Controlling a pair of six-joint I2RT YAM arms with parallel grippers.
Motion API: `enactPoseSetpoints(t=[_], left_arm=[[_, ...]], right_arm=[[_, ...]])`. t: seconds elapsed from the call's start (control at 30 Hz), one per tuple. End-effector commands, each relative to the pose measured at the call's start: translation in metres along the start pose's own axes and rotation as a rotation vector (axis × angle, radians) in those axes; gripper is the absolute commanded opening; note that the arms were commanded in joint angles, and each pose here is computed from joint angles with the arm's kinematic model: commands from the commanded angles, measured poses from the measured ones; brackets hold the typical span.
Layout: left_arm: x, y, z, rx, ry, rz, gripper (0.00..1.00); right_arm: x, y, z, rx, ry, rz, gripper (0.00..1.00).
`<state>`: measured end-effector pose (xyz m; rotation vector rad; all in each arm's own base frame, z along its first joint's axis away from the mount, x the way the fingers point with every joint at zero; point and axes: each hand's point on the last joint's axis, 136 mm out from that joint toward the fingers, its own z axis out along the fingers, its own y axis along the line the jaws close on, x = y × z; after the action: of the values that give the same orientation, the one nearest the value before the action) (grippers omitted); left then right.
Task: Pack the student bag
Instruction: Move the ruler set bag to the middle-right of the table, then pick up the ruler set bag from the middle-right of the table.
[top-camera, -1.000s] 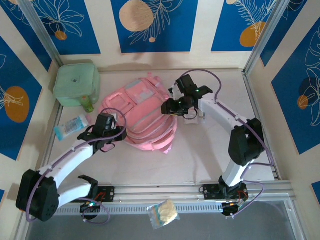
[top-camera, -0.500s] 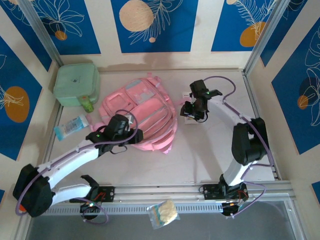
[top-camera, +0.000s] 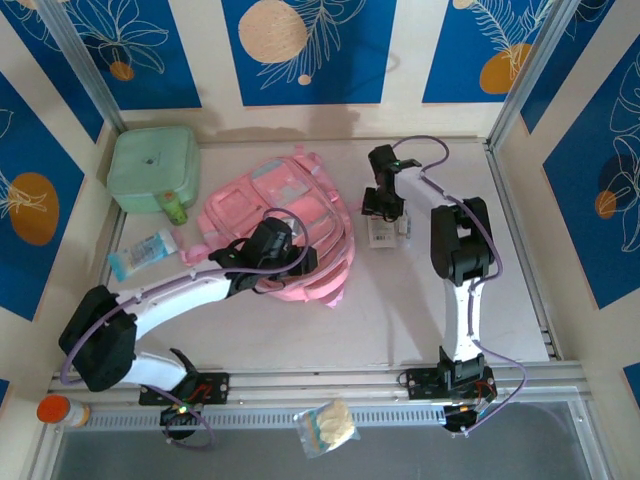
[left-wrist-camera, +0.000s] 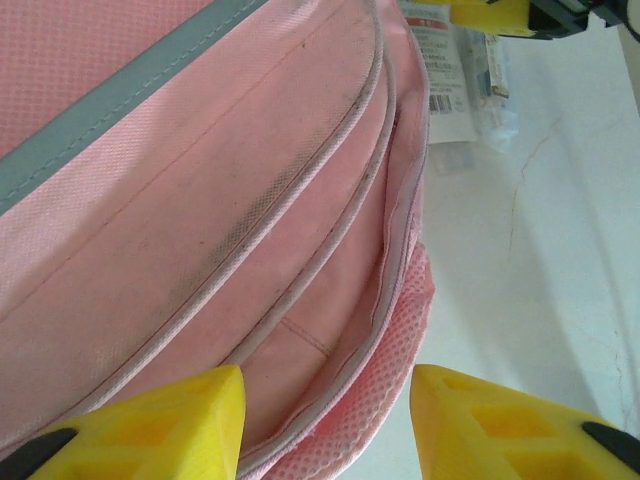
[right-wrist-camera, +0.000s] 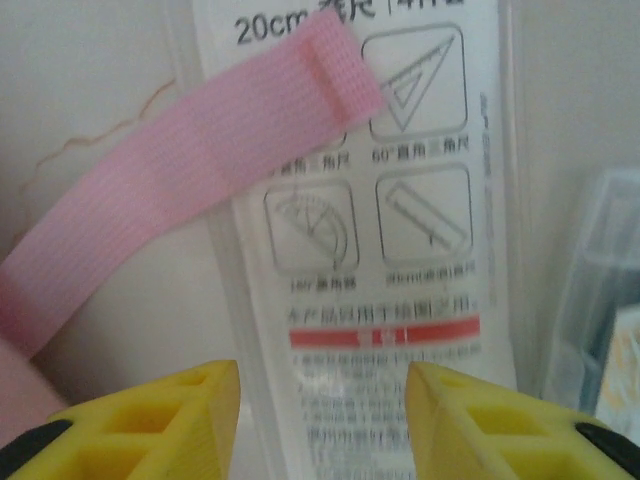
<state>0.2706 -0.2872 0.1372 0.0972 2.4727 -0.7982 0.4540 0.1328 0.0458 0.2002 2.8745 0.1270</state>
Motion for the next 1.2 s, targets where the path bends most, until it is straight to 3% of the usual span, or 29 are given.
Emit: enactPoseSetpoints(t=[0.0, 0.2, 0.4, 0.67, 0.87, 1.17], left_arm=[[-0.015, -0.019, 0.001, 0.039, -0.039, -0.003, 0.46], [-0.015, -0.023, 0.005, 0.047, -0.035, 0.001, 0.47], [-0.014, -0.026, 0.008, 0.049, -0.024, 0.011, 0.49], [-0.002, -0.035, 0.011, 0.060, 0.012, -0.004, 0.50], [0.019, -0.072, 0.033, 0.122, 0.044, -0.044, 0.49], [0.051, -0.110, 0.099, 0.163, 0.170, -0.021, 0.33]], right_arm=[[0.015, -0.010, 0.007, 0.046, 0.067, -0.028, 0.48], [0.062, -0.026, 0.005, 0.156, 0.097, -0.023, 0.50], [0.130, -0.026, -0.003, 0.133, 0.149, -0.024, 0.51], [0.227, -0.029, -0.044, 0.136, 0.200, -0.053, 0.52], [0.219, -0.035, -0.078, -0.087, 0.198, 0.073, 0.56], [0.203, -0.053, -0.065, -0.338, 0.240, 0.288, 0.56]])
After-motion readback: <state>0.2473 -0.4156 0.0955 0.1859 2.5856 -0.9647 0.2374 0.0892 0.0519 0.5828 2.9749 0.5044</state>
